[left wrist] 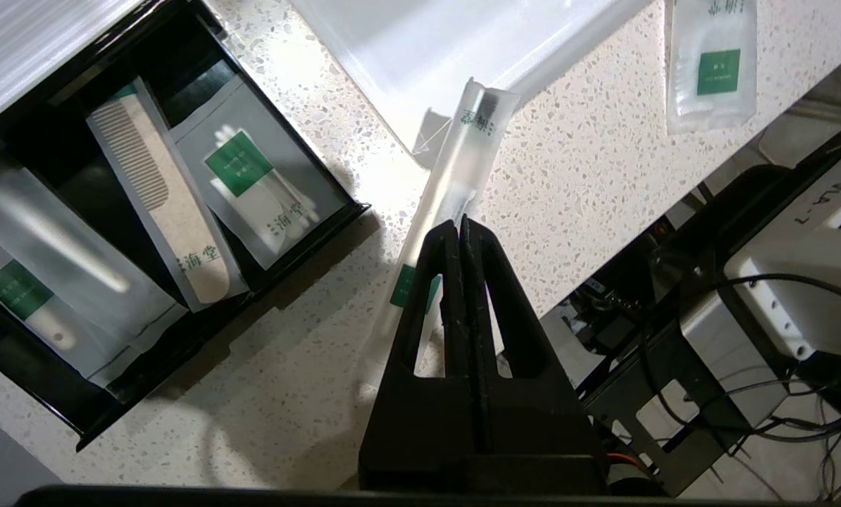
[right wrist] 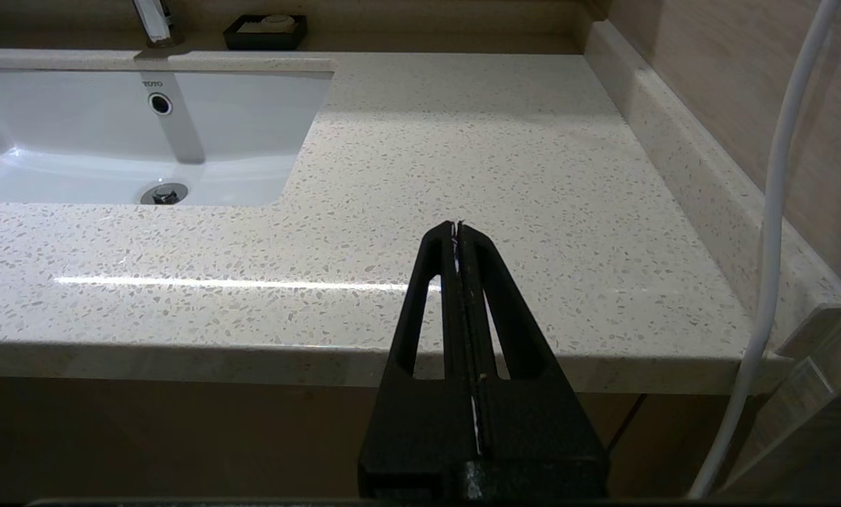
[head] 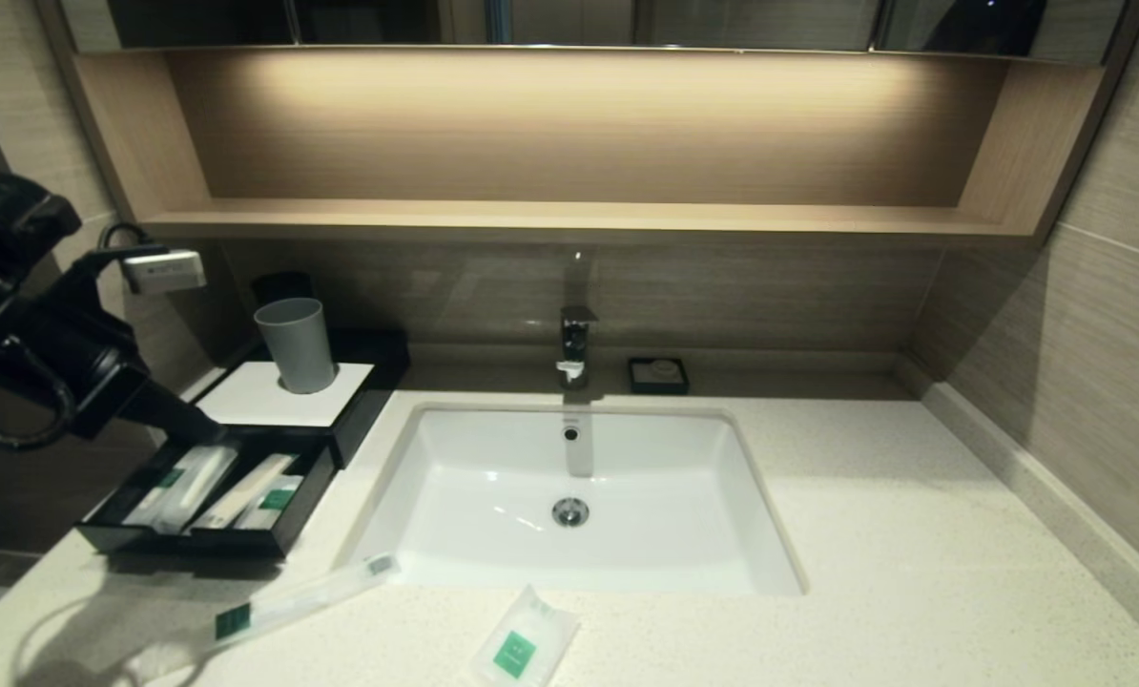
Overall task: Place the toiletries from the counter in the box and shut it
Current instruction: Pick up the bathroom toiletry
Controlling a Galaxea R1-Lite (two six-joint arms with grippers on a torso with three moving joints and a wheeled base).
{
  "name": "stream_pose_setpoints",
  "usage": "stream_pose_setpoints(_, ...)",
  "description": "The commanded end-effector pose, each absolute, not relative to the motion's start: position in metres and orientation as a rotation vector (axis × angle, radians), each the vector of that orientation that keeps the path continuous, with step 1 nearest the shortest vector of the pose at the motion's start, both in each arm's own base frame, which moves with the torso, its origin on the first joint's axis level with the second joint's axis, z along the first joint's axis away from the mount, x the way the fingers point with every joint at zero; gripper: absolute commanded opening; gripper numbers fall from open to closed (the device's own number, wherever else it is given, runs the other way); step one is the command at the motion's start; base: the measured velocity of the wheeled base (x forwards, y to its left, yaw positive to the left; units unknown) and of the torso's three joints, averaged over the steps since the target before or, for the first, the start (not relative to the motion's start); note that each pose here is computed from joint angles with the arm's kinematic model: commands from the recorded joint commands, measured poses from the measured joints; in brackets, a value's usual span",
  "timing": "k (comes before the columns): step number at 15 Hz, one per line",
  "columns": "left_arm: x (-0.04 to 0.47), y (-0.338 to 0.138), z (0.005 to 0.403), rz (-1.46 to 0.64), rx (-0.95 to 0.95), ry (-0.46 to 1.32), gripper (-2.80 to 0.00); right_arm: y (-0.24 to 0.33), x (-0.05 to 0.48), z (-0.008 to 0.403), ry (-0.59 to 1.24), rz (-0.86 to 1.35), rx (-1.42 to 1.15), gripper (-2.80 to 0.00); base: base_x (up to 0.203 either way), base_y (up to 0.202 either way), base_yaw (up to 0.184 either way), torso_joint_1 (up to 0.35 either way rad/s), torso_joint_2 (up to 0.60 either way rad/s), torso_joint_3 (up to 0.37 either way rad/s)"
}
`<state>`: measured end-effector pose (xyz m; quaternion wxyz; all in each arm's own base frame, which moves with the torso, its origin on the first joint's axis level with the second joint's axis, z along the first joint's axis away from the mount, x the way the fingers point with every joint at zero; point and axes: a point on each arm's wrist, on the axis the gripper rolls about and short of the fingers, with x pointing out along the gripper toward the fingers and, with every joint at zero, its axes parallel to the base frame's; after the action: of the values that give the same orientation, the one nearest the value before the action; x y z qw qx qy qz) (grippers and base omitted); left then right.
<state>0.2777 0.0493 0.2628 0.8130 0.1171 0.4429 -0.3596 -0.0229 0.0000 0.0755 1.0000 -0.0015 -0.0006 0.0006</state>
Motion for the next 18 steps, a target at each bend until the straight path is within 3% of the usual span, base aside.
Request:
stream_pose_setpoints(1,0.273,0.048,0.255,-0.818,0.291,0.957,-2.8,0.0,-0.023,0.075,0.002,0.002,-0.003,-2.8,0.0,0.0,0.0,0.0,0.0,0.0)
stream_pose_setpoints(11,0.264,0.021,0.215,-0.963,0.425,1.075,-2.8,0.0,-0.023,0.075,0.0,0.002,-0.003,-2.8,0.0,0.0,0.0,0.0,0.0,0.0)
stream_pose_setpoints(18,0.255,0.012,0.18,-0.975,0.523,1.024,-2.8,0.0,-0.023,0.075,0.0,0.002,-0.003,-2.8,0.0,0.0,0.0,0.0,0.0,0.0)
